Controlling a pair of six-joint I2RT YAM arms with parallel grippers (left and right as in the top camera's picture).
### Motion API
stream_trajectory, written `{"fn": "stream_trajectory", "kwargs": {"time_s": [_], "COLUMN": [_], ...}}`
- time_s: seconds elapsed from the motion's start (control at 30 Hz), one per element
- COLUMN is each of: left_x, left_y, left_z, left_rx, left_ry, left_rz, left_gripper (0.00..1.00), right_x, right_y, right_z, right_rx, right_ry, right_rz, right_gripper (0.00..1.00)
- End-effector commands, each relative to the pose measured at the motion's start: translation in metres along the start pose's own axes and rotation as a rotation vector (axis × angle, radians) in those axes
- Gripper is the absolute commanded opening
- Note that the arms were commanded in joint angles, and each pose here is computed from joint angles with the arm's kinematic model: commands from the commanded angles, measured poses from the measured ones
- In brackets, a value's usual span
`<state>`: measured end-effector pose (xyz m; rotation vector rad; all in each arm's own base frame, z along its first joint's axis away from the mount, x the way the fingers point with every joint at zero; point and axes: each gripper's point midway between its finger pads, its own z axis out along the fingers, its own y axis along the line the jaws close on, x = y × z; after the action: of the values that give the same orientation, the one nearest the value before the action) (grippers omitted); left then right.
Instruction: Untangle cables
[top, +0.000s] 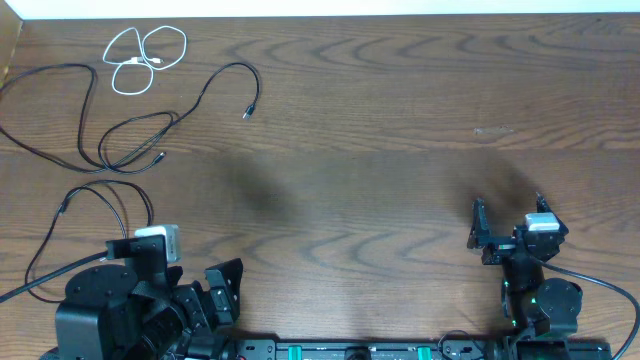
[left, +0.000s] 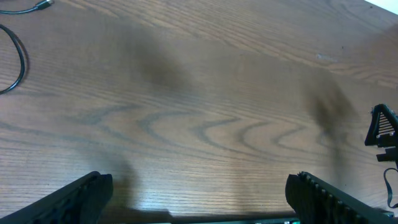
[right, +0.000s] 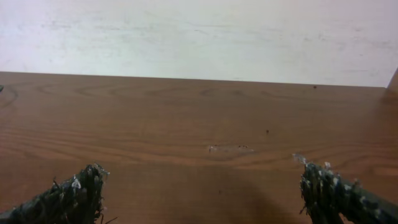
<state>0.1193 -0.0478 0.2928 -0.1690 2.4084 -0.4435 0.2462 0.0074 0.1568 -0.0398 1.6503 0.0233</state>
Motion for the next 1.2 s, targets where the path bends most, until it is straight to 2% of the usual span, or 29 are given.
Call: {"fn": "stream_trajectory", "kwargs": {"time_s": [0.0,0.67,1.03,1.17], "left_x": [-0.001,0.003,0.01,0.01], "left_y": [0.002,0.007,0.011,0.002], "left_z": [-0.001,-0.001,0.009,0.023], "left_rx": [-0.009,-0.039,-0.03,0.05], "left_ry": [-0.005,0.008,-0.013,-0.056], "left_rz": [0.004,0.018,0.08,0.188], "left_gripper": [0.94,0.94,0.94,0.94], "right_x": [0.0,0.0,0.0,0.0], "right_y": [-0.002,-0.002,-0.002,-0.002], "right_z": [0.0,0.0,0.0,0.0], "right_rx": [0.009,0.009,0.009,0.009], "right_ry": [-0.004,-0.005,-0.005,-0.005], "right_rz": [0.004,0.003,0.003,0.003], "right_gripper": [0.99,0.99,0.99,0.99]}}
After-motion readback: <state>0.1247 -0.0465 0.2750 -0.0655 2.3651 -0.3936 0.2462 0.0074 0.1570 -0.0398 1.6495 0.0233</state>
